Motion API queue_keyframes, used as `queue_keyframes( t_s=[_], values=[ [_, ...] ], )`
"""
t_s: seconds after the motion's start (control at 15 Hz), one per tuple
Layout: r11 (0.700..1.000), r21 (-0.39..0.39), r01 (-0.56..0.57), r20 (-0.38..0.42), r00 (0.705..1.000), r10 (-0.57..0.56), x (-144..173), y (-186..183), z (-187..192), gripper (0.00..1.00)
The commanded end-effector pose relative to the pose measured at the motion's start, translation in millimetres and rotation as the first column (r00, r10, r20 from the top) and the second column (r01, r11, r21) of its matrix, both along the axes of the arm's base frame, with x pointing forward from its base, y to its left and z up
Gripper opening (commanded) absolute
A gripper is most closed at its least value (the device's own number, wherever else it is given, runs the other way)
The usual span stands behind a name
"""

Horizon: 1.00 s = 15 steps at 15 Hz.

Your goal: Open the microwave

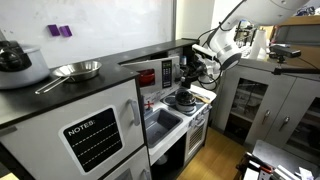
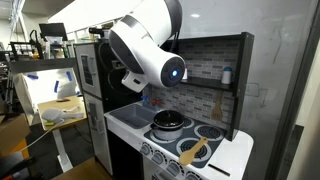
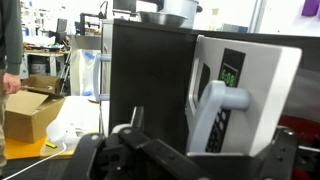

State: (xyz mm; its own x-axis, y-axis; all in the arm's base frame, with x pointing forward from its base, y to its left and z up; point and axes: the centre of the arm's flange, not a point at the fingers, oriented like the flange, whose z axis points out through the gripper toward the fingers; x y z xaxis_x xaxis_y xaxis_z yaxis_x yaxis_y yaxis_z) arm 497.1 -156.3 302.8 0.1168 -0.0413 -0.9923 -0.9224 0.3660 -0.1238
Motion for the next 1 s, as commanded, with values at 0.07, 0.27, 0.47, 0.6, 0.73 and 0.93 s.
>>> queue_keyframes(
  t_s=[0.07, 0.27, 0.47, 0.6, 0.73, 0.93],
  values=[
    [1.0, -0.001, -0.02, -0.002, 1.0, 0.02, -18, 7, -3, 1.0],
    [0.999, -0.003, -0.032, 0.002, 0.999, 0.032, -28, 13, -3, 1.0],
    [1.0, -0.002, -0.027, 0.006, 1.0, 0.027, -41, 15, -2, 1.0],
    [1.0, 0.0, -0.025, 0.006, 1.0, 0.025, -47, 16, -2, 1.0],
    [1.0, 0.004, -0.026, 0.012, 1.0, 0.026, -54, 19, -1, 1.0],
    [1.0, 0.01, -0.03, 0.02, 0.999, 0.03, -61, 24, 0, 1.0]
  ],
)
